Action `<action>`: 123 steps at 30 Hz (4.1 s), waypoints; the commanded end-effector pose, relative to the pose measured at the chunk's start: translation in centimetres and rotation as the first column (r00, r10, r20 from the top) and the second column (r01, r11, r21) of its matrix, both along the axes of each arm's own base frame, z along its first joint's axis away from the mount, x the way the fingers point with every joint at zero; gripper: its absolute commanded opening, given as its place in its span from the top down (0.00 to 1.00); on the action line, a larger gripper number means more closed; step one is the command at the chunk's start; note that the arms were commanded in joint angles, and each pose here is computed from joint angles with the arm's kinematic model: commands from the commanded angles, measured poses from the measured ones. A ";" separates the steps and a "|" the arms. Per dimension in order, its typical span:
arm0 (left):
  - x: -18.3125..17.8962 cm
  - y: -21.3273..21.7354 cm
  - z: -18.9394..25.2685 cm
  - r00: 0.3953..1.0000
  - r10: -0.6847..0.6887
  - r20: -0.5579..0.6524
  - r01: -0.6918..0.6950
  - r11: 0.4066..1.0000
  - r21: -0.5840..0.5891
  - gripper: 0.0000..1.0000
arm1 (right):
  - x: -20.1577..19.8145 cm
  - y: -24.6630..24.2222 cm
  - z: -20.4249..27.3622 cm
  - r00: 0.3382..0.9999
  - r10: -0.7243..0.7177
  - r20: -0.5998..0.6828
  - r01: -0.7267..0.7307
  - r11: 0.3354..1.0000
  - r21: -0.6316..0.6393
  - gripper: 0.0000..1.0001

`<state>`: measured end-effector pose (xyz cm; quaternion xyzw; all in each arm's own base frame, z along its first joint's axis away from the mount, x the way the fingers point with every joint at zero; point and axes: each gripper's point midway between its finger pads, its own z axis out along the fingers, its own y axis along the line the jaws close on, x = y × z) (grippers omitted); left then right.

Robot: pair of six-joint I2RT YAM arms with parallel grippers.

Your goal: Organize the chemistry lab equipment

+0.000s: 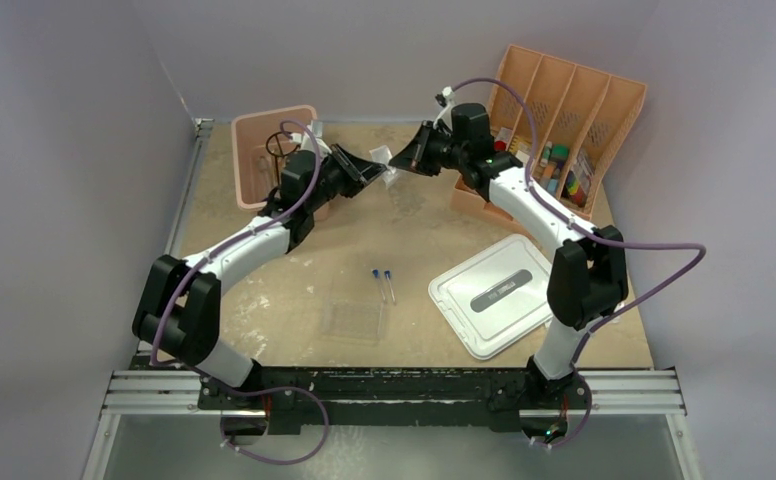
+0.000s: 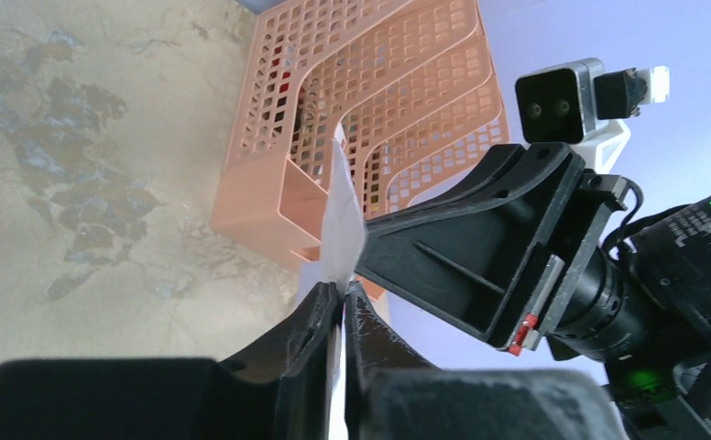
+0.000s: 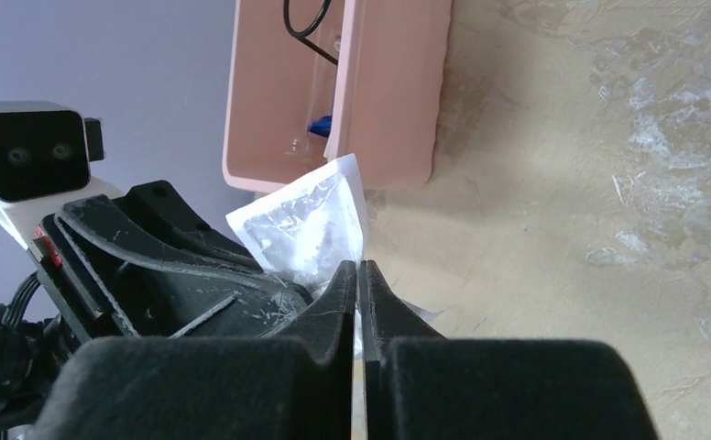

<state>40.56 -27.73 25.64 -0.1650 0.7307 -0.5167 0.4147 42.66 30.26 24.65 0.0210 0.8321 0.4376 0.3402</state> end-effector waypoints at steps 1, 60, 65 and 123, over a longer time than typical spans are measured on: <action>0.1 -0.7 3.5 0.994 -0.021 0.112 0.023 1.000 -0.020 1.00 | -0.4 0.4 5.3 0.995 0.025 0.096 -0.033 0.996 0.084 1.00; 9.1 31.6 -6.5 0.834 0.410 -0.369 -0.021 0.692 0.722 0.77 | 2.5 -5.1 0.0 0.992 -0.121 0.042 0.126 0.983 -0.135 0.48; 8.7 28.7 -2.5 0.911 0.288 -0.296 -0.033 0.765 0.643 0.74 | 2.9 -5.5 -0.9 0.991 -0.125 0.055 0.133 0.976 -0.173 0.47; -13.6 17.2 -8.7 0.956 0.153 -0.250 0.026 0.806 0.592 0.46 | -14.2 -0.2 -20.7 0.944 0.135 -0.301 -0.318 0.617 -0.720 0.55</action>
